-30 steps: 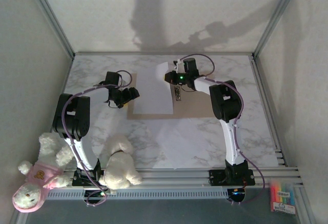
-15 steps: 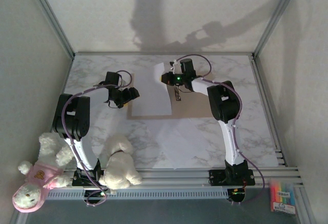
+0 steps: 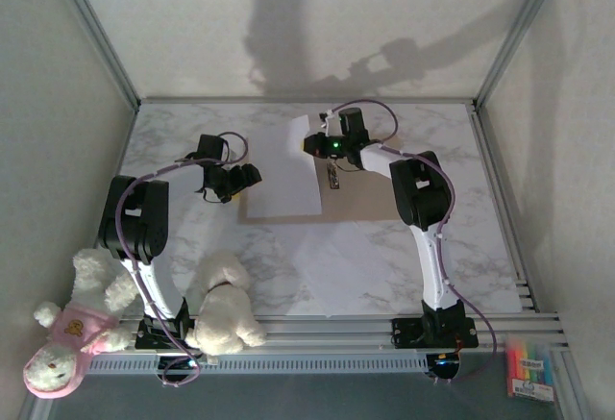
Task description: Put the files into the folder
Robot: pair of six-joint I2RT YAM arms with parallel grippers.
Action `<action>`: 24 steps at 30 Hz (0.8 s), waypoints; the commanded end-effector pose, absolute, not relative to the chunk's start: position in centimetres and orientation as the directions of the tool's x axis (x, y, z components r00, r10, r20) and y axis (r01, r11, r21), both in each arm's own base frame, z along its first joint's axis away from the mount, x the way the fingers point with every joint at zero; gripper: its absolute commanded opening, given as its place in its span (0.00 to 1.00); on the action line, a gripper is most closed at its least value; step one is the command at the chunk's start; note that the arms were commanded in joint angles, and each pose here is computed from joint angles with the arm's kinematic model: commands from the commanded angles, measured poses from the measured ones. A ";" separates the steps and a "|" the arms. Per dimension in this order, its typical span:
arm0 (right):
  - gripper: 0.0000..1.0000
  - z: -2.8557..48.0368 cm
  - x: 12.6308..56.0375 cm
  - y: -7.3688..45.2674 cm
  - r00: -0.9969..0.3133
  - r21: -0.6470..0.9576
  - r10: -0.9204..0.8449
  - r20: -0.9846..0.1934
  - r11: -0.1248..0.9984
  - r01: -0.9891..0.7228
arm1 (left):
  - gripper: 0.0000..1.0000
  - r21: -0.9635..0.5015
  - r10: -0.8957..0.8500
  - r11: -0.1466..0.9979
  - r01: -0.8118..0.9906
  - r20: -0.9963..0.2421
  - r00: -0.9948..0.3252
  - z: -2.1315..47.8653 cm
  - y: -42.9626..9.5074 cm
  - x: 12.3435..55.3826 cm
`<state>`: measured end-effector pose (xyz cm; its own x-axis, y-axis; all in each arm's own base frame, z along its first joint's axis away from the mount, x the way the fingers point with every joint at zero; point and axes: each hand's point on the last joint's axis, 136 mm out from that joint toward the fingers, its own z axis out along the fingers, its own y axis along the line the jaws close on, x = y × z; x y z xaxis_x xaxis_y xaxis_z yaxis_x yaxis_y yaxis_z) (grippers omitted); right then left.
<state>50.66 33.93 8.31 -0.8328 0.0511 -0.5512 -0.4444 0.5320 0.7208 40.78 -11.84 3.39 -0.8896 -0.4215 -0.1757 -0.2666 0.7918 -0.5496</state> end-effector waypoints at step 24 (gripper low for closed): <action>0.01 8.1 50.1 34.7 -0.842 0.752 0.074 -0.535 0.496 -0.434 | 0.78 -0.516 -0.425 0.792 -0.326 -0.081 -0.902 1.8 -11.7 38.4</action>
<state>50.63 34.20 8.47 -0.8351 0.0696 -0.5457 -0.4373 0.5178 0.7353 40.76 -11.84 3.43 -0.8896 -0.4215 -0.1760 -0.2664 0.7917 -0.5497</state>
